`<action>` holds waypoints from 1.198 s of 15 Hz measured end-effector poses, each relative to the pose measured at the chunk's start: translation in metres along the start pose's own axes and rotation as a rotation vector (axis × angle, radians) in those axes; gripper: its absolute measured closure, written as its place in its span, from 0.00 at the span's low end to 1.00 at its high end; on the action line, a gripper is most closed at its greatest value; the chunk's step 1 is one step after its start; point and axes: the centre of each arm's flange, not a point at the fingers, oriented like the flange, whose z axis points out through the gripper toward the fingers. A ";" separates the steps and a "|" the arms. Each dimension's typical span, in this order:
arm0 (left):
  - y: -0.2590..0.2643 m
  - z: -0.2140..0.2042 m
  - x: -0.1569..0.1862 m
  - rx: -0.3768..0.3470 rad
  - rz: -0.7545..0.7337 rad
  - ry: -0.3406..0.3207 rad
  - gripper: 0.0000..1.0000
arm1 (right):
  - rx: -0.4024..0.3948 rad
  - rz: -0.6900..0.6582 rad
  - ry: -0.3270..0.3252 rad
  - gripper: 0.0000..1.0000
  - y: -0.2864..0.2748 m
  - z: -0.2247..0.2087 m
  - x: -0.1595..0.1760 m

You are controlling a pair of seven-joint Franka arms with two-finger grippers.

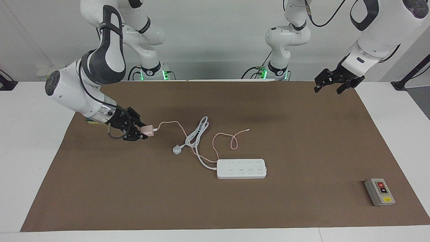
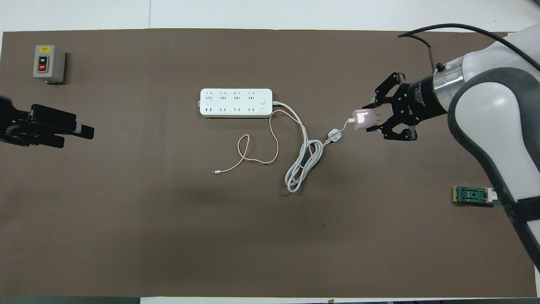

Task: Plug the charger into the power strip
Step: 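Carry the charger to the strip while the left gripper reaches toward it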

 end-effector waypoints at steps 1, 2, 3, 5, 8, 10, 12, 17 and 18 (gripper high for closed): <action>-0.008 0.006 0.005 -0.077 -0.015 -0.010 0.00 | 0.002 0.008 -0.009 0.53 0.001 0.001 -0.017; -0.015 0.015 0.010 -0.157 -0.022 -0.019 0.00 | 0.003 0.016 -0.020 0.53 0.002 0.002 -0.033; -0.020 0.026 0.015 -0.236 -0.019 -0.020 0.00 | 0.005 0.018 -0.032 0.53 0.003 0.003 -0.047; -0.025 0.050 0.023 -0.396 -0.007 -0.015 0.00 | 0.002 0.011 -0.042 0.53 0.005 0.008 -0.076; -0.021 0.083 0.034 -0.603 0.042 0.014 0.00 | 0.050 0.030 -0.046 0.53 0.006 0.023 -0.120; -0.004 0.108 0.037 -0.731 0.048 0.024 0.00 | 0.073 0.042 -0.052 0.53 0.009 0.035 -0.148; 0.022 0.139 0.036 -0.846 0.040 0.022 0.00 | 0.081 0.046 -0.057 0.53 0.014 0.045 -0.168; 0.066 0.212 0.038 -0.954 0.135 0.069 0.00 | 0.090 0.020 -0.063 0.53 0.021 0.060 -0.195; 0.069 0.223 0.039 -0.960 0.135 0.061 0.00 | 0.089 0.019 -0.063 0.53 0.021 0.060 -0.196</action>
